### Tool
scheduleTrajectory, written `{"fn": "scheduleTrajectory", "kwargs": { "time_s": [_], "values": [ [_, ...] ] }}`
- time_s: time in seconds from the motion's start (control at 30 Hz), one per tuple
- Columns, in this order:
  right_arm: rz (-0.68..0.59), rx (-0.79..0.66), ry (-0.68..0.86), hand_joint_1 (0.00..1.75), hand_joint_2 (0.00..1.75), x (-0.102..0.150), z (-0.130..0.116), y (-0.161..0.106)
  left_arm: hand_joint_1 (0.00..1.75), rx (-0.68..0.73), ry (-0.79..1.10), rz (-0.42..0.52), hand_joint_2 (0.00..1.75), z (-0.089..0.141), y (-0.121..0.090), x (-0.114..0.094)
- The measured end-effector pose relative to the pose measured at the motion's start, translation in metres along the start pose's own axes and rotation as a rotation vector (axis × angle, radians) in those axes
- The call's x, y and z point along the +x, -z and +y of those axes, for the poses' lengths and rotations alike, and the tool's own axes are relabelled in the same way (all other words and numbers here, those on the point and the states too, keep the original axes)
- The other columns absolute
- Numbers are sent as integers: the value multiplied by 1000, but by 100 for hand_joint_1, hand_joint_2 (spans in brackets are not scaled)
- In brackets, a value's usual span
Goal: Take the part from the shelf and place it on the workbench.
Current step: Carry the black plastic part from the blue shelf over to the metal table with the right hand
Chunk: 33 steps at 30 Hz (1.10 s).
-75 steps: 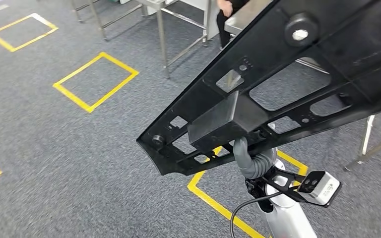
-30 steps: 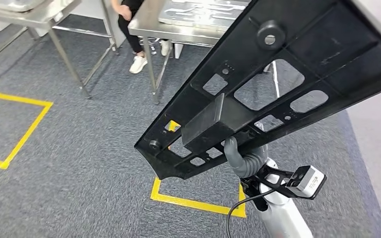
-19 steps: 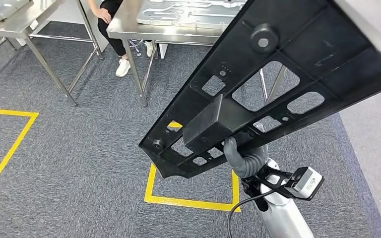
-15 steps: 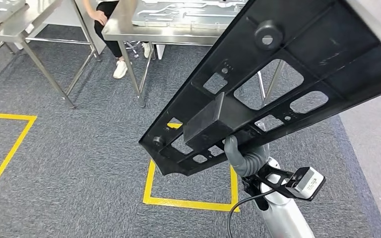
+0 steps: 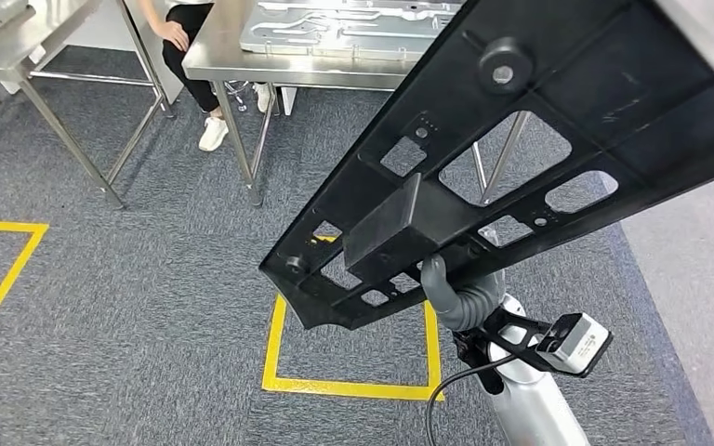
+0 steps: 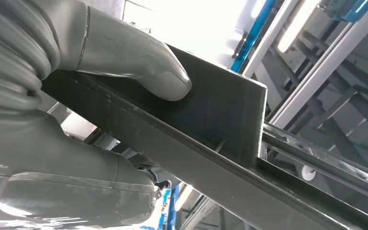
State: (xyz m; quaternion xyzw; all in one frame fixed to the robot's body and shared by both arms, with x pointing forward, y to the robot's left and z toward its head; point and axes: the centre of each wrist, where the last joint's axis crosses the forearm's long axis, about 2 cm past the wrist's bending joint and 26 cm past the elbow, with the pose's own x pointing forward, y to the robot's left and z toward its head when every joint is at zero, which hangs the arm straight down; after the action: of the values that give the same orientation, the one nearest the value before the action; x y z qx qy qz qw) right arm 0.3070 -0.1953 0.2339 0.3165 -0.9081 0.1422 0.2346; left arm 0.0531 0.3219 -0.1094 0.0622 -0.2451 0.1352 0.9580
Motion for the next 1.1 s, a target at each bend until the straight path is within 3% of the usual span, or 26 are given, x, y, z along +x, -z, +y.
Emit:
{"fn": "scheduleTrajectory", "kwargs": {
  "time_s": [1.1],
  "values": [
    [-21, -1, -16, 175, 175, 11, 4, -4, 0, 11, 11, -15, 175, 6, 0, 0]
  ]
}}
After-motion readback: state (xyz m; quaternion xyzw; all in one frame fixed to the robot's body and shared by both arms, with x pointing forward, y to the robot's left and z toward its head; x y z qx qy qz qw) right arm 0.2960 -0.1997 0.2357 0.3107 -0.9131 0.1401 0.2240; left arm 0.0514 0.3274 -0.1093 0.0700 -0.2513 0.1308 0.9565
